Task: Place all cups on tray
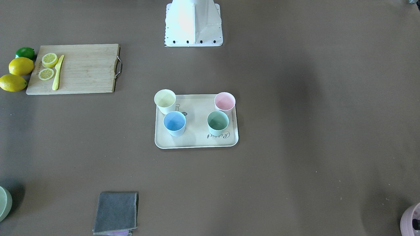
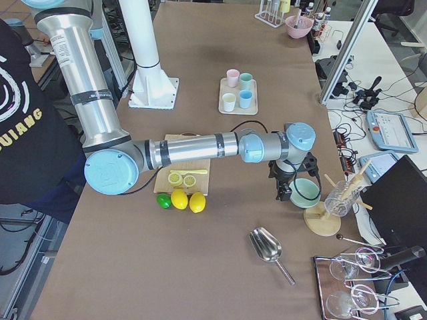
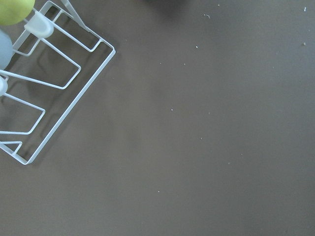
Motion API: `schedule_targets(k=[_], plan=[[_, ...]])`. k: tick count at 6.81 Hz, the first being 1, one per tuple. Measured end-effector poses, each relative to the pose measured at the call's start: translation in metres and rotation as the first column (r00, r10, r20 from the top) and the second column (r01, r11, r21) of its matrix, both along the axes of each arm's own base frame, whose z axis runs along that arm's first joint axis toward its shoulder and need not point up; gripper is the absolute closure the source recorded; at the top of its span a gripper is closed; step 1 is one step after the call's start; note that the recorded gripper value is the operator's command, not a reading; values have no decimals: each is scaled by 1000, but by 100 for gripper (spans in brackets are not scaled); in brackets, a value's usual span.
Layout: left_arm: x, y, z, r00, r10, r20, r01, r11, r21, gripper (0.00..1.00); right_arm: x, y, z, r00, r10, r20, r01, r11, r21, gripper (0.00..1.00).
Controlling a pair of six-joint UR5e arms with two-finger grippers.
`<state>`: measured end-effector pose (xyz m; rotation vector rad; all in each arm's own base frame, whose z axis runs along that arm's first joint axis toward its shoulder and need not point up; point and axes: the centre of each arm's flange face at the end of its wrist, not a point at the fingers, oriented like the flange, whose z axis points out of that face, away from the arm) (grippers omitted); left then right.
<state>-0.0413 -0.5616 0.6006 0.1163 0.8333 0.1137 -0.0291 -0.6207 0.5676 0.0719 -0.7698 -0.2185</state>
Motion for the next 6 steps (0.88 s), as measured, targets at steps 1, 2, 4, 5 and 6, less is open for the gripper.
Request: schedule_targets(k=[1, 2, 4, 5, 6], plan=[[0, 1, 1, 1000, 0, 4, 0, 1000, 0, 2, 1, 2, 3, 1000, 2, 0, -2, 1000, -5, 0], [0, 2, 1, 1000, 1, 6, -1, 1000, 0, 2, 2, 3, 5, 1000, 4, -1, -4, 1000, -8, 0], [-1, 3, -2, 1000, 1, 7, -1, 1000, 8, 2, 4, 4, 7, 1000, 6, -3, -6, 1000, -12, 0], [-1, 4, -2, 1000, 1, 8, -1, 1000, 9, 2, 4, 5, 8, 1000, 7, -3, -7, 1000, -14, 0], [-1, 7, -1, 1000, 1, 8, -1, 1000, 8, 2, 4, 5, 8, 1000, 8, -3, -8, 1000, -16, 0]])
